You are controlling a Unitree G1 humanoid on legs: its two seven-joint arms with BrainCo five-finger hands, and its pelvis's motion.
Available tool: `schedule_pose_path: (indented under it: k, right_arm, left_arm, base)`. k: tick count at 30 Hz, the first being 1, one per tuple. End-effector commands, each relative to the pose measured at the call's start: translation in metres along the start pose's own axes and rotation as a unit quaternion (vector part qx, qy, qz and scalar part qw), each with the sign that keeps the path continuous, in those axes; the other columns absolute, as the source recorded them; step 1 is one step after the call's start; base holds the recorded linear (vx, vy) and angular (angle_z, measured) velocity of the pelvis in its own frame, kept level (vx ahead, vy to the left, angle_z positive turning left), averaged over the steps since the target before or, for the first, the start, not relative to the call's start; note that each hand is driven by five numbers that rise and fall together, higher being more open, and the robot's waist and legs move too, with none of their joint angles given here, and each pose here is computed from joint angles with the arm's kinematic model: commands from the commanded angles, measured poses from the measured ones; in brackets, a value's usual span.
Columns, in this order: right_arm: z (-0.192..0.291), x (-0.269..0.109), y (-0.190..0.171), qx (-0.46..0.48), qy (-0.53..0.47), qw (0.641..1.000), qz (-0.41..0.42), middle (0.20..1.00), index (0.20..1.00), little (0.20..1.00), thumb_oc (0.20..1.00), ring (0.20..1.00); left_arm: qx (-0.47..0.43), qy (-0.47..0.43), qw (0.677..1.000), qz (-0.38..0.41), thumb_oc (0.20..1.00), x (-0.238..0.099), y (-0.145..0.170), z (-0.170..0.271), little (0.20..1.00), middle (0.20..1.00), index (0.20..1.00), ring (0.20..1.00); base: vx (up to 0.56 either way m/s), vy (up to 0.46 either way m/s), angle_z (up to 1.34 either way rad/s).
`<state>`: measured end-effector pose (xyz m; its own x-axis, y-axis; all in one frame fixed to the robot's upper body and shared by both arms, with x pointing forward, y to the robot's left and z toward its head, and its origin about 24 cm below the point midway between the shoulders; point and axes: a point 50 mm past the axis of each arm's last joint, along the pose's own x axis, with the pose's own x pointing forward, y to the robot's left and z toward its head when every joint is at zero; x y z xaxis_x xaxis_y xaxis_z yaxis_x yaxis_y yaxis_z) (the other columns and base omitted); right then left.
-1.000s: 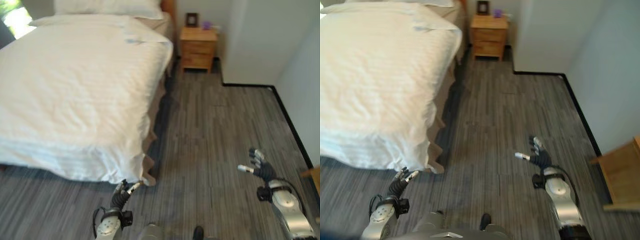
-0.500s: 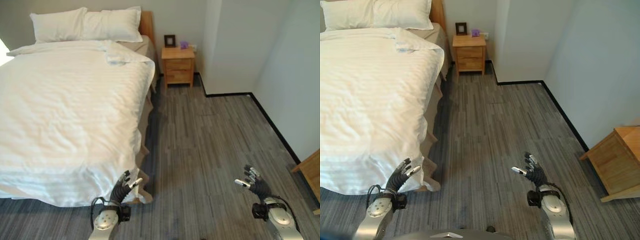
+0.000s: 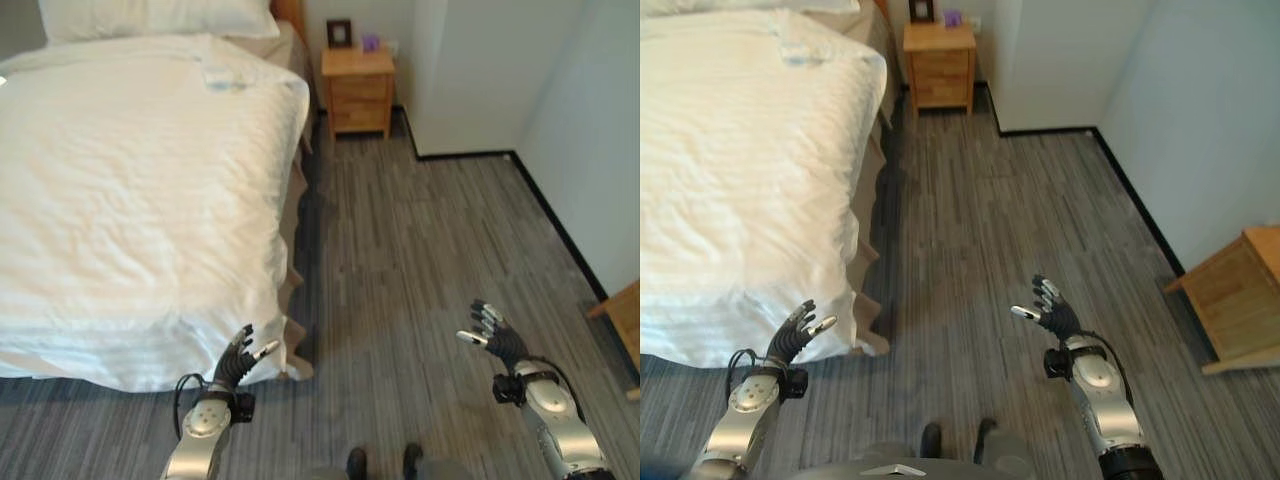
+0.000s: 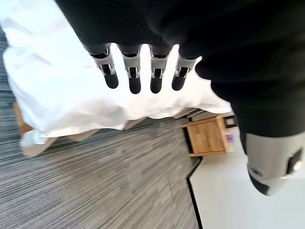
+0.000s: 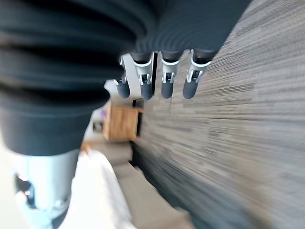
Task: Making the bed.
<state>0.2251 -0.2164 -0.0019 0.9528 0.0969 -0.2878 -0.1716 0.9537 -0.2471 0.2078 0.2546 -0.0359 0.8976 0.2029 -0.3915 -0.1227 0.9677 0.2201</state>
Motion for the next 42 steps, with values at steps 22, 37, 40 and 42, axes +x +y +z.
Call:
schedule_pose_path:
  k: [22, 37, 40, 42]
  right_arm:
    - [0.064, 0.024, -0.04, -0.008, -0.129, 0.985, -0.113, 1.0, 1.0, 1.0, 1.0, 1.0]
    - [0.079, 0.038, 0.001, 0.002, -0.154, 0.987, -0.039, 1.0, 1.0, 1.0, 1.0, 1.0]
    - [0.065, 0.028, -0.017, -0.011, -0.13, 0.989, -0.071, 1.0, 1.0, 1.0, 1.0, 1.0]
    - [0.066, 0.026, -0.021, -0.014, -0.131, 0.988, -0.078, 1.0, 1.0, 1.0, 1.0, 1.0]
  left_arm:
    - [-0.126, -0.121, 0.984, 0.022, 1.0, 0.016, -0.007, 0.061, 1.0, 1.0, 1.0, 1.0]
    - [-0.107, -0.112, 0.985, 0.073, 1.0, 0.008, 0.02, 0.053, 1.0, 1.0, 1.0, 1.0]
    - [-0.087, -0.124, 0.987, 0.059, 1.0, 0.011, 0.018, 0.06, 1.0, 1.0, 1.0, 1.0]
    - [-0.079, -0.134, 0.986, 0.053, 1.0, 0.013, 0.017, 0.067, 1.0, 1.0, 1.0, 1.0]
  base:
    - [0.63, -0.163, 0.23]
    - [0.64, 0.099, -0.04]
    - [0.74, -0.247, 0.82]
    - [0.55, -0.2, 1.31]
